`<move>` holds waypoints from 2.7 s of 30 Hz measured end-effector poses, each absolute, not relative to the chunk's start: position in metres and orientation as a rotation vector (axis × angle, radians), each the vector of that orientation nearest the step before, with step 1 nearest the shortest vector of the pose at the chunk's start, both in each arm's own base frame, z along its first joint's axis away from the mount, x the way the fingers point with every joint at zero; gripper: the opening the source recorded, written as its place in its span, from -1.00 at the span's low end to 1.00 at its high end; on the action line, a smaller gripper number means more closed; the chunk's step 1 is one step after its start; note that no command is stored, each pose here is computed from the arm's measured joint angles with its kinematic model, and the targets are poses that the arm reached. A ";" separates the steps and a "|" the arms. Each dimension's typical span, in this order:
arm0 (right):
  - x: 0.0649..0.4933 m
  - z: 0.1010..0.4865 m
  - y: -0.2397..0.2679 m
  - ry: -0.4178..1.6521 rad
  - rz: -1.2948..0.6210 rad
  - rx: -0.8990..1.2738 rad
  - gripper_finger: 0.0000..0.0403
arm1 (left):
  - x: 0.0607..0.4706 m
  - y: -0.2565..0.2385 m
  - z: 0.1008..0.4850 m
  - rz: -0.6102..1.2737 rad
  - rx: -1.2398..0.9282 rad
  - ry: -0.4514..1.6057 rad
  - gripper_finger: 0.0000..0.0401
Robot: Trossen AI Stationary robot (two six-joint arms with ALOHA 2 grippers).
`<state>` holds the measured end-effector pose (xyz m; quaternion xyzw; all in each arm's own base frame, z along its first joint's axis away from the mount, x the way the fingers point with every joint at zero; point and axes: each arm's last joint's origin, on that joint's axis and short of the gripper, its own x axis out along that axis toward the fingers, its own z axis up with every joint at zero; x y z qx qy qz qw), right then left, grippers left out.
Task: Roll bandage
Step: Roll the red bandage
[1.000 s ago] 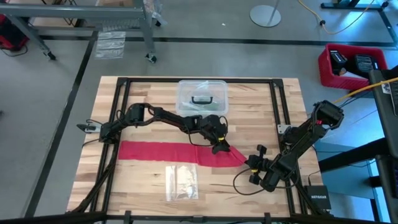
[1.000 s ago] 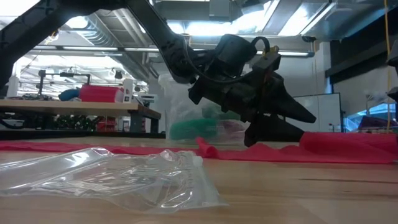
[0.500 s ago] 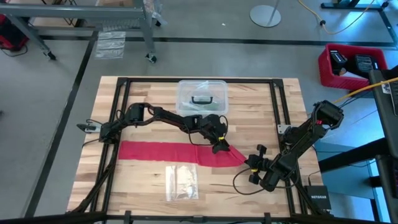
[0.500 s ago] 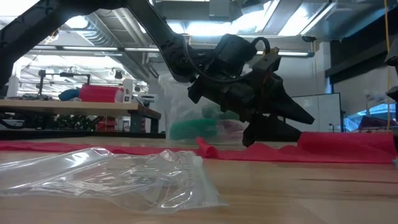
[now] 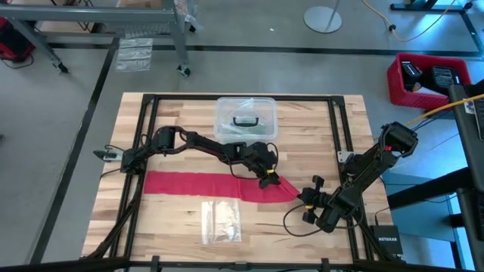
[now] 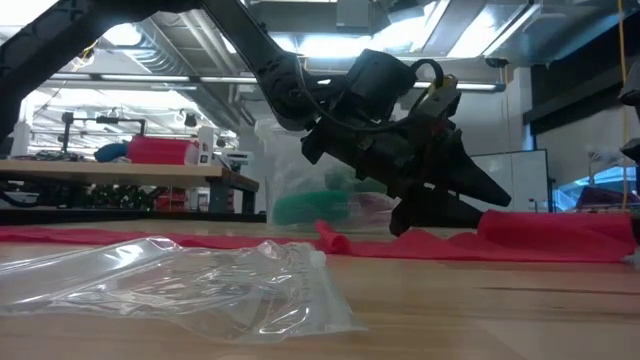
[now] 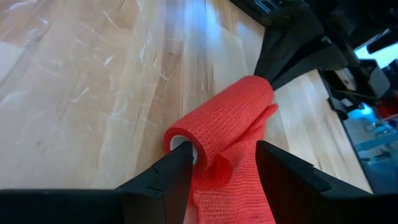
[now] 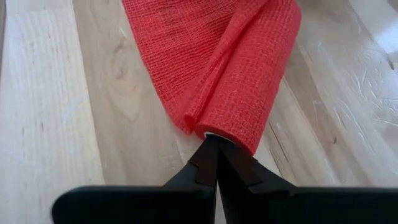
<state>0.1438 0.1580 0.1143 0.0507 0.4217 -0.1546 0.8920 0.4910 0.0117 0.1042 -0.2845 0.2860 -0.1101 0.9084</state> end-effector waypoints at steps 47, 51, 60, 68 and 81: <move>0.144 0.115 0.158 0.853 -0.298 0.020 -0.95 | 0.502 -0.007 0.130 -0.429 -0.493 0.506 -0.16; 0.144 0.115 0.158 0.848 -0.303 0.013 -0.95 | 0.501 -0.007 0.129 -0.428 -0.507 0.523 -0.16; 0.147 0.117 0.160 0.813 -0.258 -0.073 -0.95 | 0.501 0.004 0.129 -0.349 -0.709 0.560 -0.16; 0.147 0.117 0.158 0.830 -0.219 -0.196 -0.95 | 0.501 0.007 0.128 -0.325 -0.849 0.607 -0.16; 0.146 0.116 0.159 0.872 -0.139 -0.317 -0.95 | 0.502 0.009 0.129 -0.265 -0.866 0.578 -0.16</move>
